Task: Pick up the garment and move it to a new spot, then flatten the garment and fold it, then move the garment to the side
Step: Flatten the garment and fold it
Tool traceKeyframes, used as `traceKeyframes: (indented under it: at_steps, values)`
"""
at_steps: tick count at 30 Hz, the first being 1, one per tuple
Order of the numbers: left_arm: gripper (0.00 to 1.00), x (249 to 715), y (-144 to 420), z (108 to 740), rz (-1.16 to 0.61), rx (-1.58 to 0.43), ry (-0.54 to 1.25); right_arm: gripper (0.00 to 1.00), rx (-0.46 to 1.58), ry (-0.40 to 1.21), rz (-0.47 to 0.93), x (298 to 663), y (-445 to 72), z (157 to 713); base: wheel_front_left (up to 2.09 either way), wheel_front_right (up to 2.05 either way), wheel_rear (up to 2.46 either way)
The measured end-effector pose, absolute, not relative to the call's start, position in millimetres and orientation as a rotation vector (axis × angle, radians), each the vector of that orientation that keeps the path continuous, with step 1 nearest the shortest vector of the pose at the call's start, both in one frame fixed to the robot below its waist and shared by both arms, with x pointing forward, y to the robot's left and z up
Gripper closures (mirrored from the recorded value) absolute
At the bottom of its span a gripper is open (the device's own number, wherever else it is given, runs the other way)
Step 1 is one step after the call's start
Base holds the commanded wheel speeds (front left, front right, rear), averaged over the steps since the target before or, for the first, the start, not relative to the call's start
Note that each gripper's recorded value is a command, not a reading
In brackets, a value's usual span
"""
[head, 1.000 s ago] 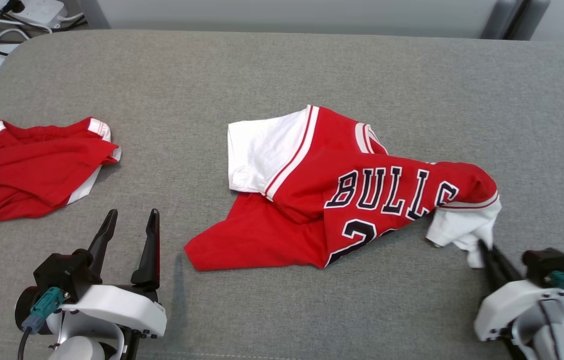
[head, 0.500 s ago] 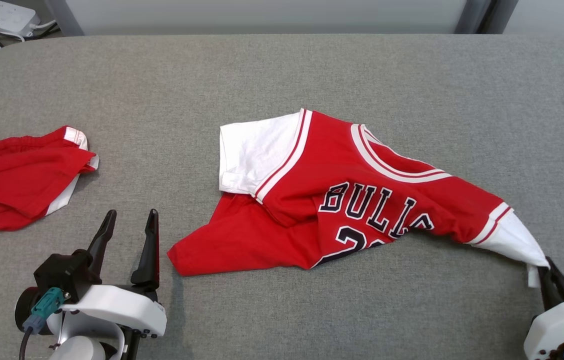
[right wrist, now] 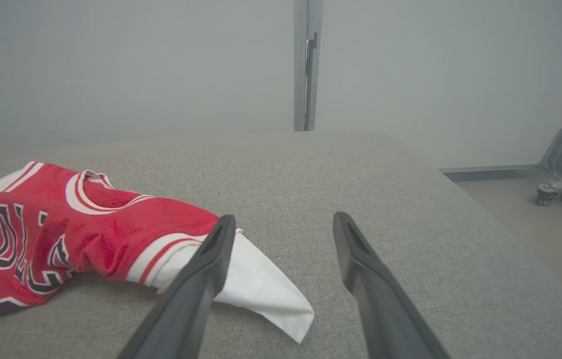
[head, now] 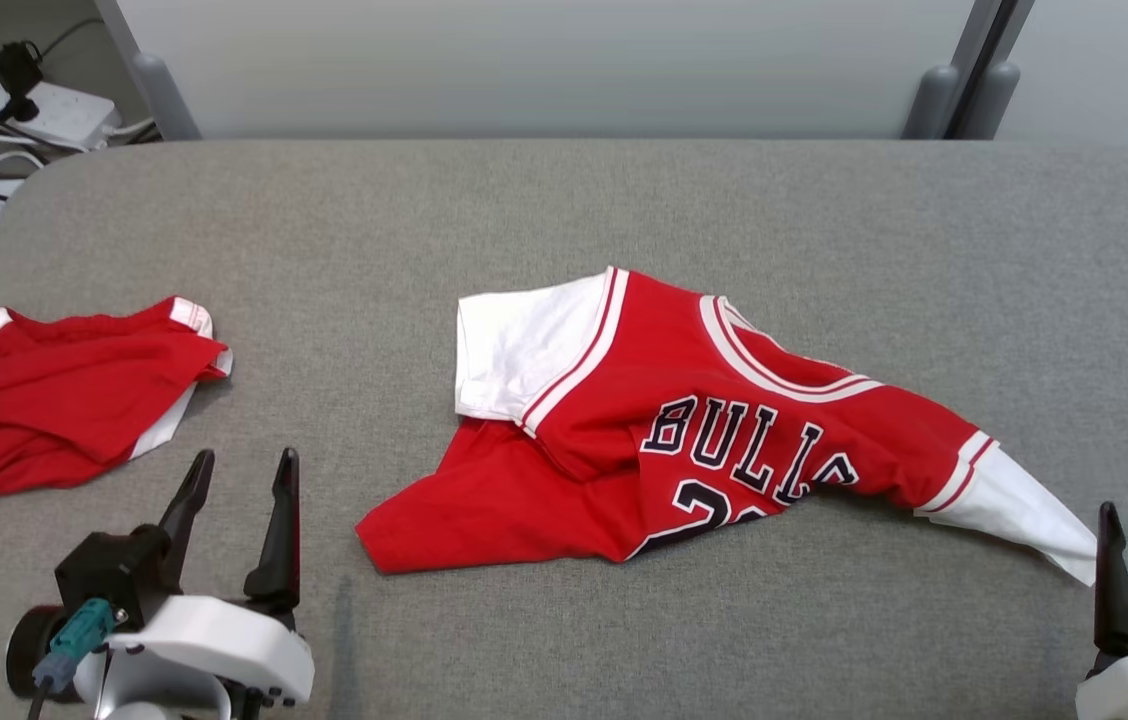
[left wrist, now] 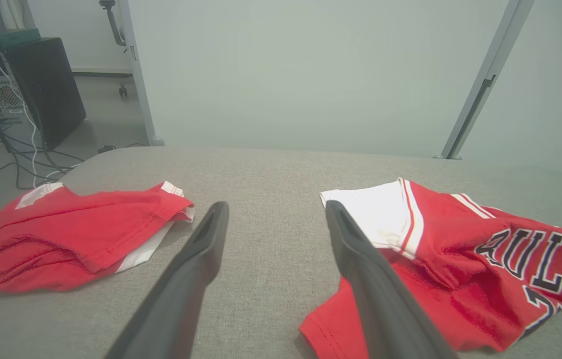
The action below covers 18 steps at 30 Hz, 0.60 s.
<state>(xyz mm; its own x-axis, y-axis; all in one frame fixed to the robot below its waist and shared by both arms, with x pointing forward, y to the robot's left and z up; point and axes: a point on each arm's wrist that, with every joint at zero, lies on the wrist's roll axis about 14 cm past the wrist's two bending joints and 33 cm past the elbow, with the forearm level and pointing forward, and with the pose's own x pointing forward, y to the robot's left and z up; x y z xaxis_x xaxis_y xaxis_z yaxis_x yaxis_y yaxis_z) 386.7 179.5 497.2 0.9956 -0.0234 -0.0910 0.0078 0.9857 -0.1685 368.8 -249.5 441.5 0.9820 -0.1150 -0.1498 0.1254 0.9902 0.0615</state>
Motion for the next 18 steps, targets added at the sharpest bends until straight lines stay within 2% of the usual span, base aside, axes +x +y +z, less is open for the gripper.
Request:
traceKeyframes:
  at_steps: [7, 18]
  values:
    - [0.0, 361, 181, 495, -0.007, -0.162, 0.121, 0.0, 0.079, -0.047, -0.077, 363, -230, 501, 0.0, 0.0, 0.0]
    - [0.0, 338, 185, 493, 0.015, -0.179, 0.152, 0.0, 0.086, -0.055, -0.04, 342, -214, 513, 0.0, 0.0, 0.0]
